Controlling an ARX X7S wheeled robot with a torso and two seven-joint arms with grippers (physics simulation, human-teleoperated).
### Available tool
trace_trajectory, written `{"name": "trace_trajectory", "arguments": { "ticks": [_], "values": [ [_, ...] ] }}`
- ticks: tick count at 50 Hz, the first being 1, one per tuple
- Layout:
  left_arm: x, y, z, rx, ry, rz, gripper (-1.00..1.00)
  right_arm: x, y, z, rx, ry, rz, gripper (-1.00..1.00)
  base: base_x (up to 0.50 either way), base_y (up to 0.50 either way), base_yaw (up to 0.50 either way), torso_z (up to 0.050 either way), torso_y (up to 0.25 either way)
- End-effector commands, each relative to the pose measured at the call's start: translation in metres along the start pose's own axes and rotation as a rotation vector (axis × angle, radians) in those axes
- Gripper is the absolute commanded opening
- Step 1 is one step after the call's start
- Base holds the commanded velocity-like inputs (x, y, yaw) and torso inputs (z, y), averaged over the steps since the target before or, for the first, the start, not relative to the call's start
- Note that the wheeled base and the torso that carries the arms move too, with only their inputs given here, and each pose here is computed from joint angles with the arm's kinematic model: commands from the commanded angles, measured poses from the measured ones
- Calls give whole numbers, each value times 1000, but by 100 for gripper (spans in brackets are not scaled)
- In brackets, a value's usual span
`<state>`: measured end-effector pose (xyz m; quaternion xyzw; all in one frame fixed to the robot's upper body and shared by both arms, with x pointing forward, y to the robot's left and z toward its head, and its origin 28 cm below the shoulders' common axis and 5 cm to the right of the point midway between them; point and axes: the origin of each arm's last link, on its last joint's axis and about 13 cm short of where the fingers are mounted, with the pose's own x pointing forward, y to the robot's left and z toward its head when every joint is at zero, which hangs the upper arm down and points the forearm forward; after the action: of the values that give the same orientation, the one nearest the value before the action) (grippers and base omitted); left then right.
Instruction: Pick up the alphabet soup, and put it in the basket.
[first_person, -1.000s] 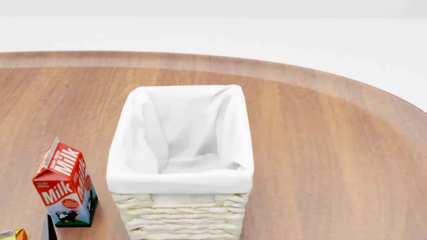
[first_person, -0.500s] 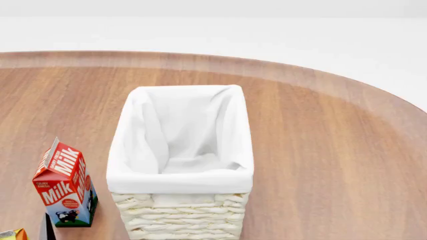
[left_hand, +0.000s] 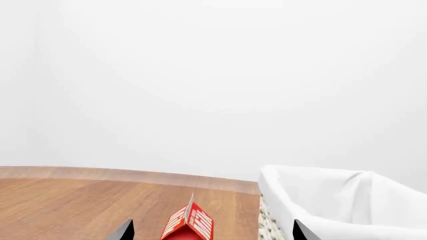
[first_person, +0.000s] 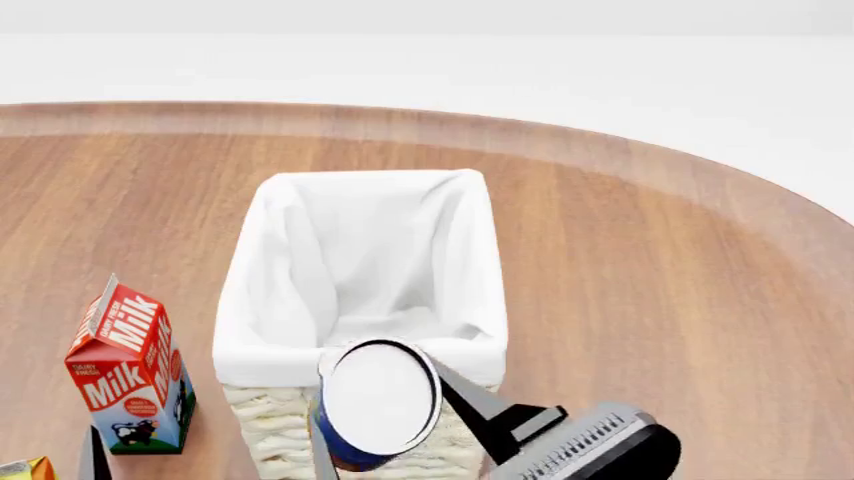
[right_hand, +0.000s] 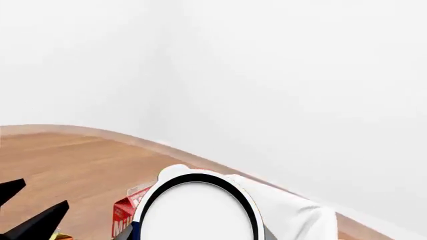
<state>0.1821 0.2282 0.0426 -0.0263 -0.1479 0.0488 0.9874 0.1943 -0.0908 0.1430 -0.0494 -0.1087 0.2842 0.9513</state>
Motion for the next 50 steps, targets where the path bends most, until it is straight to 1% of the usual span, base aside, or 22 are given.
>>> {"name": "trace_trajectory", "arguments": {
  "ticks": [1, 4, 6, 13, 20, 24, 30, 35, 36, 40, 41, 42, 43, 48, 50],
  "values": [
    [0, 0, 0, 1, 1, -2, 100, 23, -4, 36, -125, 3, -46, -100, 0, 0, 0, 0, 0],
    [0, 0, 0, 1, 2, -2, 100, 33, -7, 47, -159, 15, -73, -100, 0, 0, 0, 0, 0],
    [0, 0, 0, 2, 2, -1, 100, 37, -8, 51, -155, 18, -73, -100, 0, 0, 0, 0, 0],
    [0, 1, 1, -2, 1, 4, 100, 56, -14, 67, -193, 56, -122, -100, 0, 0, 0, 0, 0],
    [1, 2, 1, -1, 2, 5, 100, 80, -23, 84, -211, 92, -172, -100, 0, 0, 0, 0, 1],
    [1, 2, 1, -1, 2, 6, 100, 94, -29, 87, -213, 127, -201, -100, 0, 0, 0, 0, 0],
    [1, 1, 0, 9, 6, -3, 100, 113, -34, 97, -216, 158, -218, -100, 0, 0, 0, 0, 0],
    [1, 1, 0, 8, 5, -2, 100, 126, -37, 100, -233, 203, -234, -100, 0, 0, 0, 0, 2],
    [1, 1, 0, 8, 4, -2, 100, 132, -39, 101, -224, 220, -234, -100, 0, 0, 0, 0, 0],
    [1, 1, 0, 7, 4, -5, 100, 147, -45, 100, -248, 255, -273, -100, 0, 0, 0, 4, 0],
    [1, 1, -1, 8, 5, -6, 100, 148, -46, 100, -216, 267, -252, -100, 0, 0, 0, 0, 0],
    [1, 0, -1, 9, 6, -6, 100, 150, -46, 100, -216, 269, -251, -100, 0, 0, 0, 0, 0],
    [1, 0, -1, 9, 6, -8, 100, 156, -48, 97, -241, 284, -280, -100, 0, 0, 0, 0, 0],
    [0, 1, 0, 6, 3, -5, 100, 169, -54, 92, -209, 325, -293, -100, 0, 0, 0, 0, 0],
    [0, 1, 1, 5, 1, -5, 100, 175, -57, 90, -184, 346, -303, -100, 0, 0, 0, 0, 0]
  ]
}}
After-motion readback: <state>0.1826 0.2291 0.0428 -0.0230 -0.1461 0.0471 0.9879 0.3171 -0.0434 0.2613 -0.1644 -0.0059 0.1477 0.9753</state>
